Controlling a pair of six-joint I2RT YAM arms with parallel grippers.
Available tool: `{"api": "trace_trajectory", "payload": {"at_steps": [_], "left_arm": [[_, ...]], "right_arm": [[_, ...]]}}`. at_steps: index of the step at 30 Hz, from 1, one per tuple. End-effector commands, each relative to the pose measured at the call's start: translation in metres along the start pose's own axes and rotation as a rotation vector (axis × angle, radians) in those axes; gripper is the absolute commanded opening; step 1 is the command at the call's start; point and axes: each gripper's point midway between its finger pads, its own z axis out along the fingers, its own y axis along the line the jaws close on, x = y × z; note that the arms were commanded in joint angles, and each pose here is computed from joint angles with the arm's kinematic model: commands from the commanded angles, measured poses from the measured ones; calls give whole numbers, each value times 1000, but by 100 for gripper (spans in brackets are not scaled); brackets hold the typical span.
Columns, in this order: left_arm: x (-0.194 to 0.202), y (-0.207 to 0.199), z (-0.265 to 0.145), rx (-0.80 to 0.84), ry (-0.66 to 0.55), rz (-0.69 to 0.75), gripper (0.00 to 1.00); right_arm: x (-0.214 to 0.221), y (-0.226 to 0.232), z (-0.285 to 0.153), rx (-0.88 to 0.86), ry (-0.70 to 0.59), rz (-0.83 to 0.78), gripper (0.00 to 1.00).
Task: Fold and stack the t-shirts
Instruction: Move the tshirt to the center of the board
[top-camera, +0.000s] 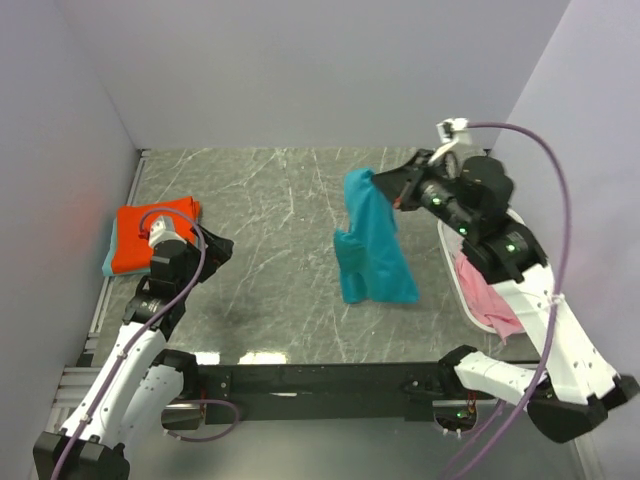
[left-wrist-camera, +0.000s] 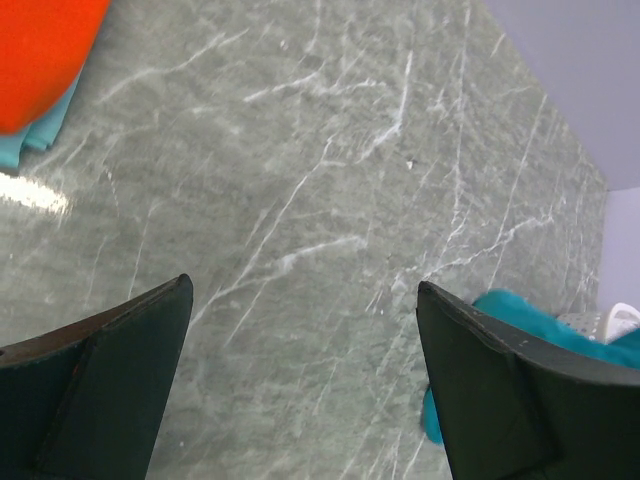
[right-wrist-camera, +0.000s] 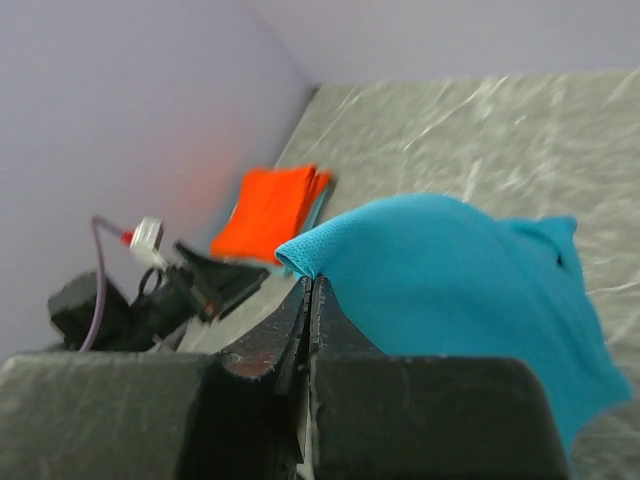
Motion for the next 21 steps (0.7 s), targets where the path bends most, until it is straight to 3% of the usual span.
{"api": "trace_trajectory", "payload": {"at_steps": [1, 7, 11, 15, 19, 21], "left_arm": [[1, 1, -1, -28, 11, -56, 99], [13, 8, -3, -55, 43, -149, 99], [10, 14, -9, -114, 40, -165, 100], [13, 26, -14, -172, 45, -184, 99], [24, 29, -14, -161, 78, -186, 100], [32, 33, -12, -168, 105, -189, 99]], "right_arm": [[-15, 49, 7, -150, -72, -25, 0], [-14, 102, 8, -316, -66, -57, 0], [-10, 91, 10, -275, -72, -86, 0], [19, 22, 21, -69, -29, -75, 0], [86, -91, 32, 143, 106, 42, 0], [101, -146, 29, 310, 117, 83, 15]]}}
